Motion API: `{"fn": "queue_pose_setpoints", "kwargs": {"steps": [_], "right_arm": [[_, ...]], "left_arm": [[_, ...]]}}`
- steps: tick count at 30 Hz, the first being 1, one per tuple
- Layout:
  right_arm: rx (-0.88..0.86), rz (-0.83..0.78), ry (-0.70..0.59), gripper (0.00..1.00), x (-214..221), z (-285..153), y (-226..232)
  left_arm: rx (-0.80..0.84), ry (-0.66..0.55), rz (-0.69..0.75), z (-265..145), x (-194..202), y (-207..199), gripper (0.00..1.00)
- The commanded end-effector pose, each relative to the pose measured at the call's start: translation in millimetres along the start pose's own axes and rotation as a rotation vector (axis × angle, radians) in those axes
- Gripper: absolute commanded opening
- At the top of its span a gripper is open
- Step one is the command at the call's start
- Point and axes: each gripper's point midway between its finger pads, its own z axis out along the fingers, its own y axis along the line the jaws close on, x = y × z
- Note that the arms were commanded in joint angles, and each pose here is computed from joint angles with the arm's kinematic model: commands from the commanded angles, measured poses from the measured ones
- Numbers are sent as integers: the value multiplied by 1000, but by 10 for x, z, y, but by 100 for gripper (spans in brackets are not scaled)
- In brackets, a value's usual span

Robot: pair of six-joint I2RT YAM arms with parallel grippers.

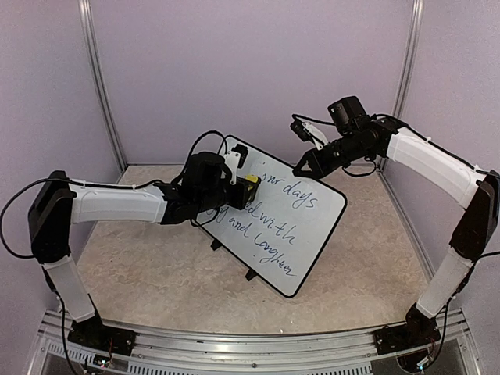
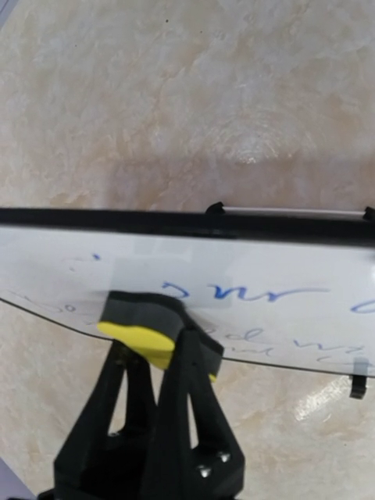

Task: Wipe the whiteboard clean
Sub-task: Erase the center of the whiteboard.

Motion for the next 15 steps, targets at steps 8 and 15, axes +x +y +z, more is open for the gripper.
{"fn": "queue_pose_setpoints", "kwargs": {"steps": [8,15], "right_arm": [[-165,-195,-85,0,-184,-164,572],[-161,-197,-87,0,-179,-182,574]], "left_arm": [[16,31,5,209,-148,10,15],[38,12,18,393,-330,-65,15]]}}
